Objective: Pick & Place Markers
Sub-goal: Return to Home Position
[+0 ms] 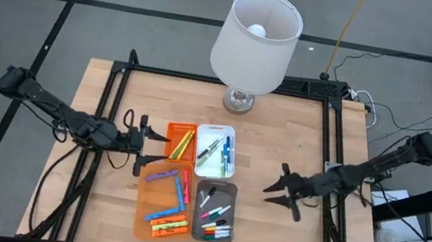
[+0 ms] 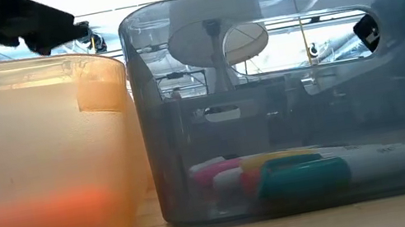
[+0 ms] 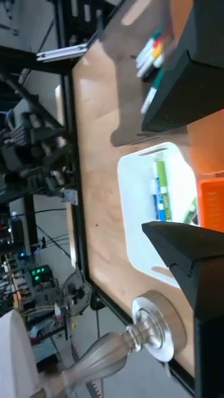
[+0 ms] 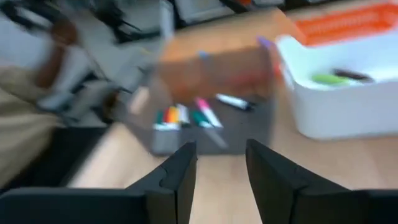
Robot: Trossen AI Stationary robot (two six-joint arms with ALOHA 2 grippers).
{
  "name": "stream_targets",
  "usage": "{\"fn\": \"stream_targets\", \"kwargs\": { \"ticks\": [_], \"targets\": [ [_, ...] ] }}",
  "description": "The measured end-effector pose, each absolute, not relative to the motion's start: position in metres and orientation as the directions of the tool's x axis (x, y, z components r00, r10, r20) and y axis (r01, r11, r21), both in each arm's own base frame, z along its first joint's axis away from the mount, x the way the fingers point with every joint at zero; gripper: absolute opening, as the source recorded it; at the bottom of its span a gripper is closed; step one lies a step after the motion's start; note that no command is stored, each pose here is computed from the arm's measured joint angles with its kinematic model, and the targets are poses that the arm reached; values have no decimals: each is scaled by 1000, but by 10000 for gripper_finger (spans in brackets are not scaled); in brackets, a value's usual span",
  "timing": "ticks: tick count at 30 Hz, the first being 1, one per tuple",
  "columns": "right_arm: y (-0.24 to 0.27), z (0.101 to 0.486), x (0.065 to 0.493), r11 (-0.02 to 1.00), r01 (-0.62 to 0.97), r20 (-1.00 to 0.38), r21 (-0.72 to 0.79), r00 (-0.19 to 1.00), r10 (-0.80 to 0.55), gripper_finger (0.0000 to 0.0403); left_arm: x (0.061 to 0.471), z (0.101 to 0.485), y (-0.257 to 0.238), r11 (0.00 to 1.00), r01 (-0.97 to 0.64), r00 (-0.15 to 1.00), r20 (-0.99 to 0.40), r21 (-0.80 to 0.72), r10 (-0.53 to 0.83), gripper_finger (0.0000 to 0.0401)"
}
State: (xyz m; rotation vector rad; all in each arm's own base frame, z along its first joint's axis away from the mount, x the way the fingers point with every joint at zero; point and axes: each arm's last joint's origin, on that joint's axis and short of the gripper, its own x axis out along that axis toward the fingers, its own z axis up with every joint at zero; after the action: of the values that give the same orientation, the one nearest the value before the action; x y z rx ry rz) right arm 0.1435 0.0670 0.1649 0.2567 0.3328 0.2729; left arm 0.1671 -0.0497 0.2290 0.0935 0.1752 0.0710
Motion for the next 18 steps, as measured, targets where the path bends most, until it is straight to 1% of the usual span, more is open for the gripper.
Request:
{"fn": "stream_targets", "kwargs": {
  "ticks": [2,4,7,10,16,18],
  "targets": [
    [63,162,137,912,-280,-211,301,913,350,127,164,221,-48,993,-61,983,-166,106,78,250],
    [59,158,131,905,-294,-159,308,922,353,127,160,216,-44,992,-79,985,-146,97,93,250],
    [55,156,127,904,-285,-131,320,931,340,128,152,209,-37,991,-109,985,-127,74,118,250],
    [54,160,125,903,-292,-99,314,936,337,128,144,201,-32,993,-104,988,-107,54,109,250],
    [55,166,121,875,-407,-47,263,900,433,126,127,186,-25,993,-113,992,-60,22,114,250],
    [55,166,120,875,-415,-40,248,899,437,126,123,184,-24,993,-113,993,-39,13,114,250]
  ]
}}
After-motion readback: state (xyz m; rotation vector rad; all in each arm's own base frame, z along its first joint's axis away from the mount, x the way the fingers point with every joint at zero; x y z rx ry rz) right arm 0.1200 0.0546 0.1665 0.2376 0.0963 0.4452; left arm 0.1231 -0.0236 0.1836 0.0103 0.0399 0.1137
